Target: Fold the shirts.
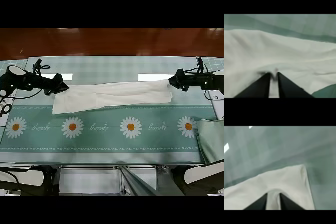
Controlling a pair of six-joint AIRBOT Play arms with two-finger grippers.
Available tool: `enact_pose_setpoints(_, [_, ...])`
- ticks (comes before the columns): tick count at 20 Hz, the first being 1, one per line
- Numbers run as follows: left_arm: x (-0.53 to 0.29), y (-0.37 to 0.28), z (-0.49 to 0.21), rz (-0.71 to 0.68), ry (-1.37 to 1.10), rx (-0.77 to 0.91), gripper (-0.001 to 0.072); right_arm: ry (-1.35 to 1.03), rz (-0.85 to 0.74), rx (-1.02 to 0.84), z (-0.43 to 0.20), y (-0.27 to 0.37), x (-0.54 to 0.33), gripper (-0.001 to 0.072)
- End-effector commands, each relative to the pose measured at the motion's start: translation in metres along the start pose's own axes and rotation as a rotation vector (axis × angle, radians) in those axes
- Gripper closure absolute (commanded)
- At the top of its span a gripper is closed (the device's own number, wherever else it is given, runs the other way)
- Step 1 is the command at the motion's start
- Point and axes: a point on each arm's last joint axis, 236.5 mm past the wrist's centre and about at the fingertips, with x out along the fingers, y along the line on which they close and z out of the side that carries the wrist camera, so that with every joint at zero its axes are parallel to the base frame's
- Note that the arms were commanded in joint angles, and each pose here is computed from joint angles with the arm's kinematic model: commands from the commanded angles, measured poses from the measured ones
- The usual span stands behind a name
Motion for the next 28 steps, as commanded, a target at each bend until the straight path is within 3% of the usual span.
enact_pose_setpoints(1, [0.0,-0.004,-0.006,-0.007,0.037,0.011,0.0205,0.023,0.031,-0.001,-0.004,0.009,0.007,0.0295])
enact_pose_setpoints(3, [-0.028,-0.007,0.002,-0.025,0.049,0.024,0.0205,0.049,0.066,-0.021,0.003,0.019,-0.015,0.0296])
enact_pose_setpoints(6, [-0.106,-0.009,0.037,-0.021,-0.148,0.037,0.0205,0.043,0.094,-0.016,0.02,0.022,-0.079,0.0297])
enact_pose_setpoints(10, [-0.194,-0.025,0.036,0.032,-0.504,0.097,0.0205,-0.066,-0.113,-0.001,0.021,-0.041,-0.142,0.0295])
enact_pose_setpoints(13, [-0.18,-0.034,-0.021,0.02,-0.532,0.131,0.0205,-0.064,-0.139,0.102,-0.012,-0.08,-0.12,0.0291])
enact_pose_setpoints(17, [-0.137,-0.034,-0.076,-0.003,-0.402,0.14,0.0205,-0.033,-0.02,0.214,-0.024,-0.082,-0.078,0.0291])
enact_pose_setpoints(28, [-0.117,-0.056,-0.094,-0.045,-0.337,0.159,0.0205,0.135,0.056,0.185,-0.035,-0.045,0.003,0.0291])
